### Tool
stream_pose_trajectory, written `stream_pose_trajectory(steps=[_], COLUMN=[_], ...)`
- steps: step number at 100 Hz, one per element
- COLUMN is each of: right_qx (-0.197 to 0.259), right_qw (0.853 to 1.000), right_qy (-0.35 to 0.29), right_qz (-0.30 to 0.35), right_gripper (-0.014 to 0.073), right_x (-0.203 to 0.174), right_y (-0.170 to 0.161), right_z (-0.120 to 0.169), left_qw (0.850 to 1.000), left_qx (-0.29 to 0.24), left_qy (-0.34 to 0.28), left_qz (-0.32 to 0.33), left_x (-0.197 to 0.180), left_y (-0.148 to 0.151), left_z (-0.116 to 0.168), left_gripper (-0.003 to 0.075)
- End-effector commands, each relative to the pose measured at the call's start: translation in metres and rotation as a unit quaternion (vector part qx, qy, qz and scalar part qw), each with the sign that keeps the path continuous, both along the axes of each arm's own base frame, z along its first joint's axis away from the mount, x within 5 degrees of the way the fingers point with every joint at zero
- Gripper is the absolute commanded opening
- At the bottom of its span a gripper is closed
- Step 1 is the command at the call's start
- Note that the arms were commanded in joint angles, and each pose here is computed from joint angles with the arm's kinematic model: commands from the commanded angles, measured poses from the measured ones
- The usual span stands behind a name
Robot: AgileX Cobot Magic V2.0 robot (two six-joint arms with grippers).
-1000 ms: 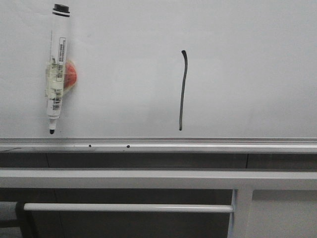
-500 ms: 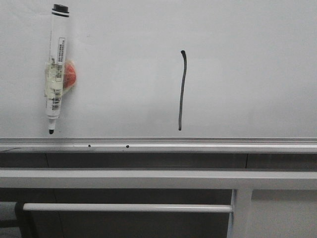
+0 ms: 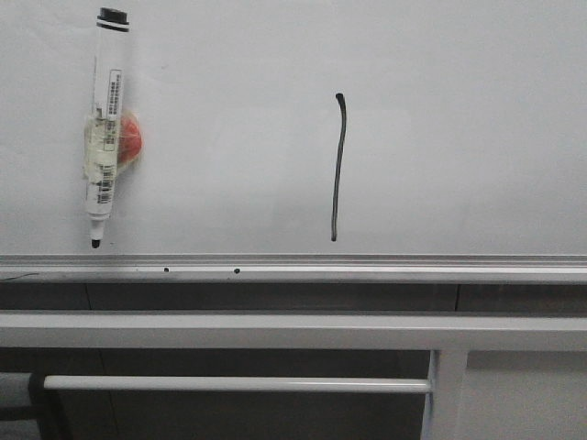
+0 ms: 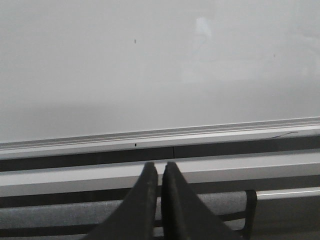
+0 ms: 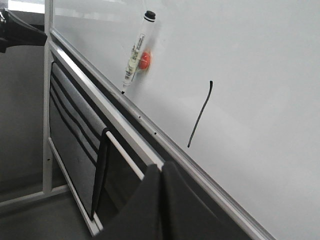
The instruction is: Write number 1 on whiteboard
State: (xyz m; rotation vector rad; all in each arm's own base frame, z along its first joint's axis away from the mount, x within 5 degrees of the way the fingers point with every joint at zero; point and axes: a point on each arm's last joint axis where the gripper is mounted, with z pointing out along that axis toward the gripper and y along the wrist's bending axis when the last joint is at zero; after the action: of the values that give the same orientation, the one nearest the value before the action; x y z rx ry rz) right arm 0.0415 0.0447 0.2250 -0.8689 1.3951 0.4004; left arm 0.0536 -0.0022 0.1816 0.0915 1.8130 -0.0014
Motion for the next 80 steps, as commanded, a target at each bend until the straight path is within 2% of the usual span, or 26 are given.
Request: stream_pose_trajectory(steps=[1, 80], right_qx=[0.034, 0.034], right_qw=[0.999, 0.999], right_qy=[-0.032, -0.032], right_qz=[-0.006, -0.006], right_gripper=[-0.0063, -0.0063], right_x=[0.0007, 0.0007], right_y=[-0.0005, -0.0005], right_z=[0.0147, 0.0147], left_qw=[0.999, 0.999], left_qx=[-0.008, -0.018], left_qy=[-0.04, -0.043], left_qz=[-0.004, -0.005], left_x=[-0.0001, 0.0], left_y=[-0.0008, -0.0013], left_z=[0.0048, 0.0055], left_gripper=[-0.002, -0.002])
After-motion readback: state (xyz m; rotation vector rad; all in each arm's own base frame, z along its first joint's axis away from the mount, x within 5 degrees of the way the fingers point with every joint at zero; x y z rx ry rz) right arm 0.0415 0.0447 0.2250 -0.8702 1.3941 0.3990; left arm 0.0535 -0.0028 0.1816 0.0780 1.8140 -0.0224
